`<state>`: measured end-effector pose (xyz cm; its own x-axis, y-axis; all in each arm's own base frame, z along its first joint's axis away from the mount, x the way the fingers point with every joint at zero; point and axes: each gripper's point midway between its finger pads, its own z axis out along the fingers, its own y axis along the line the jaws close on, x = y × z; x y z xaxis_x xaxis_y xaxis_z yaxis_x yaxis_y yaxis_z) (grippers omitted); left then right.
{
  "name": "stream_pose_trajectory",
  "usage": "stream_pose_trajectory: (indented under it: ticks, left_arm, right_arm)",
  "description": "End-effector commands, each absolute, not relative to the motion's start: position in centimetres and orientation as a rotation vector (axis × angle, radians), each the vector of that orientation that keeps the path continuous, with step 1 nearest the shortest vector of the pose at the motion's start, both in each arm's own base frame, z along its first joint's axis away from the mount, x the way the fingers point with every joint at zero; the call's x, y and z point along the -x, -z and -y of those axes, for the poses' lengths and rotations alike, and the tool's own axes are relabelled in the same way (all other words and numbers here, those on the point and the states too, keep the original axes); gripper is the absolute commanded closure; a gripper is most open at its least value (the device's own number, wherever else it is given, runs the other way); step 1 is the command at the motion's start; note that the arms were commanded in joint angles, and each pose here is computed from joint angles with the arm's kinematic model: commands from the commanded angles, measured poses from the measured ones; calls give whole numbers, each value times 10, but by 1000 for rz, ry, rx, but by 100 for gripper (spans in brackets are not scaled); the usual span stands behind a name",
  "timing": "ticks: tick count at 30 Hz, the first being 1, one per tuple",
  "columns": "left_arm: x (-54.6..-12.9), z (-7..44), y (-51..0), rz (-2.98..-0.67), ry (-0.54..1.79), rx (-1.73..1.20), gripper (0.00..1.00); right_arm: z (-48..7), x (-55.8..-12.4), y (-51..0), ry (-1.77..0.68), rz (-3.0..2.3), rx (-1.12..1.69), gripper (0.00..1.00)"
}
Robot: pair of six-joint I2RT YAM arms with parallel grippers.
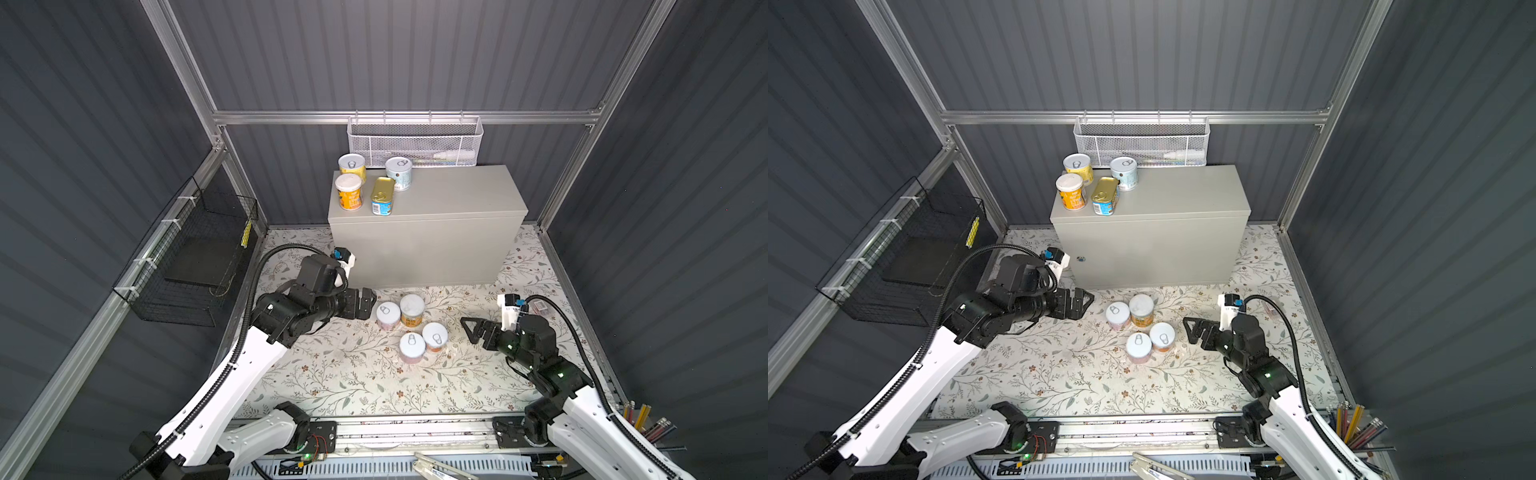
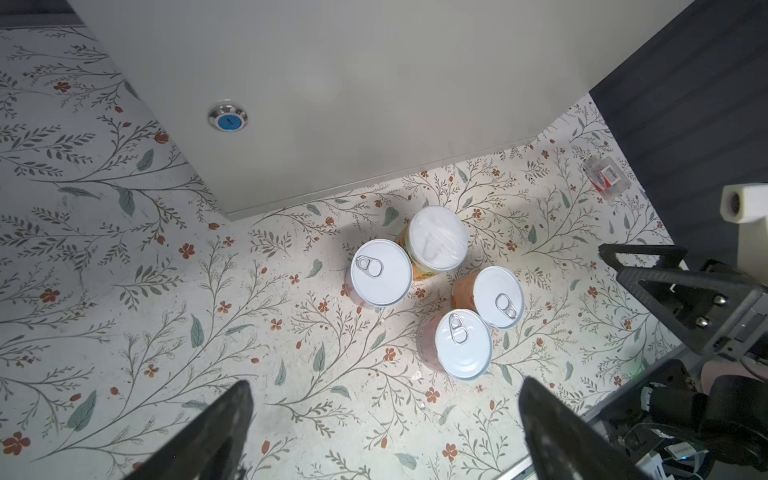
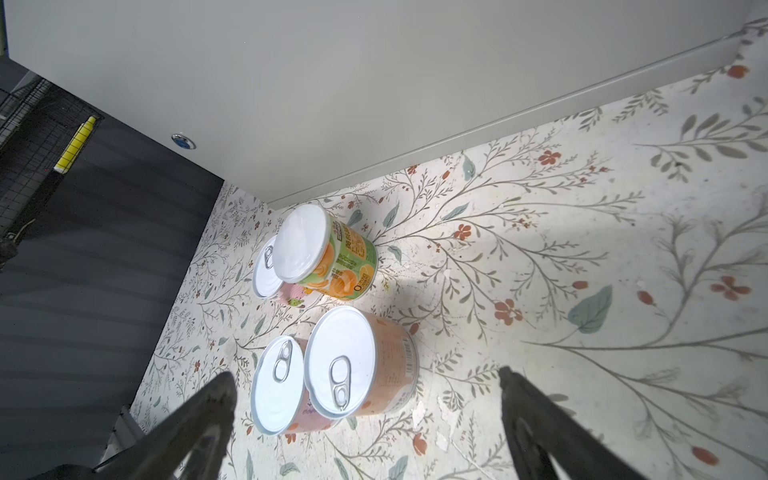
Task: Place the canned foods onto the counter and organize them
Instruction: 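Open the left gripper and pull it back from the cabinet top, then lower the left gripper onto the pink can on the table and close it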
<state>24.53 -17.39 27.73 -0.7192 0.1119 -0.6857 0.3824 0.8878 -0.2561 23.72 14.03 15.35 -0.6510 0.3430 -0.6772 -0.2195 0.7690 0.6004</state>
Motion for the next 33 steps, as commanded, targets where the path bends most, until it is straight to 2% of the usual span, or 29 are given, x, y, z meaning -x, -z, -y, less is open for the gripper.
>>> stream_pose_trajectory:
  ticks: [1, 8, 14, 18, 27, 33]
  left_arm:
    - [-243, 178, -262, -2375, 540, -325, 0]
    - [-239, 179, -223, -2435, 544, -307, 0]
    - [-235, 190, -187, -2497, 581, -317, 0]
    - [-229, 208, -167, -2519, 594, -375, 0]
    - [-219, 266, -120, -2560, 618, -543, 0]
    - [-219, 284, -106, -2589, 587, -608, 0]
  right_arm:
    - [-149, -230, -147, -888, -2153, -32, 1]
    - [-153, -223, -137, -896, -2229, -4, 1]
    - [-138, -227, -122, -763, -2290, -41, 1]
    - [-129, -230, -110, -655, -2374, -61, 1]
    - [-125, -235, -106, -583, -2406, -44, 1]
    - [-125, -237, -110, -571, -2425, -30, 1]
